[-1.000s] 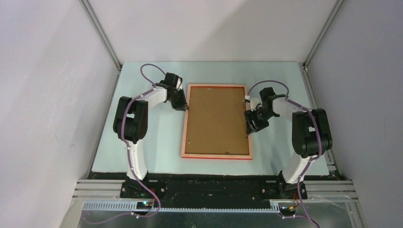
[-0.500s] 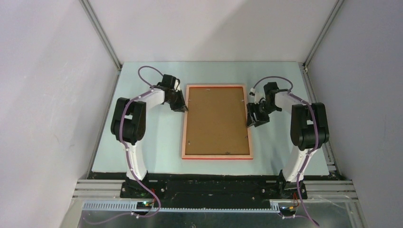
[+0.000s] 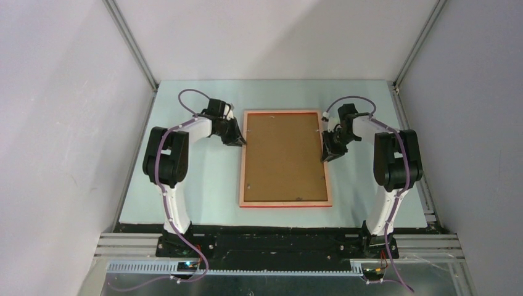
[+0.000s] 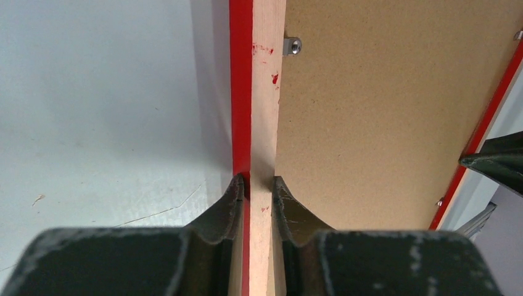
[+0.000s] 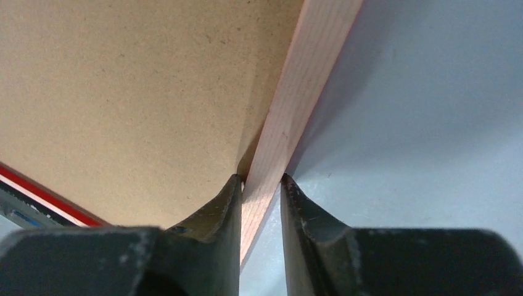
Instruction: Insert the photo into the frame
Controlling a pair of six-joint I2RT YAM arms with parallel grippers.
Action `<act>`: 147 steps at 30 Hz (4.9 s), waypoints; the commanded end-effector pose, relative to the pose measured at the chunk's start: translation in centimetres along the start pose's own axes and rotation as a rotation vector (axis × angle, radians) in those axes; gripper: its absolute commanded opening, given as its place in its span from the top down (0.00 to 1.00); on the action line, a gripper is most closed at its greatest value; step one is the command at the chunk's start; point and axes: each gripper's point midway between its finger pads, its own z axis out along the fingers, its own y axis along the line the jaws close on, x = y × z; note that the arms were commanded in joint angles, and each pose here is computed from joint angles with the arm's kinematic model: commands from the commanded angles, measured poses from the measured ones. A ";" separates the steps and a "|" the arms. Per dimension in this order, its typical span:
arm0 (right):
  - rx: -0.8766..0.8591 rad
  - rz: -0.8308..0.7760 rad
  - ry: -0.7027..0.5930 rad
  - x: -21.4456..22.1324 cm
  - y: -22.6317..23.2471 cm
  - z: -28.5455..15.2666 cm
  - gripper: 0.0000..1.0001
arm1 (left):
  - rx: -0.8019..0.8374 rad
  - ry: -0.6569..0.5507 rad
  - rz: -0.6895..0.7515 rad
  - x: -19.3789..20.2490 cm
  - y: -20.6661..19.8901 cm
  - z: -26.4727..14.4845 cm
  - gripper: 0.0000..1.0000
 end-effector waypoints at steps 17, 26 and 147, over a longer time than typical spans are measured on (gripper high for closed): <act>0.080 0.187 -0.072 -1.4 -5.2 -0.7 1.00 | 0.235 0.080 0.139 0.4 -4.6 -0.2 0.04; 0.074 0.322 -0.116 -0.9 -8.2 -1.8 1.00 | 0.185 0.103 0.248 2.9 -4.7 -0.7 0.00; 0.195 0.149 -0.125 -4.3 -8.3 -1.8 0.66 | -0.187 -0.129 0.840 4.4 -9.1 -10.6 0.00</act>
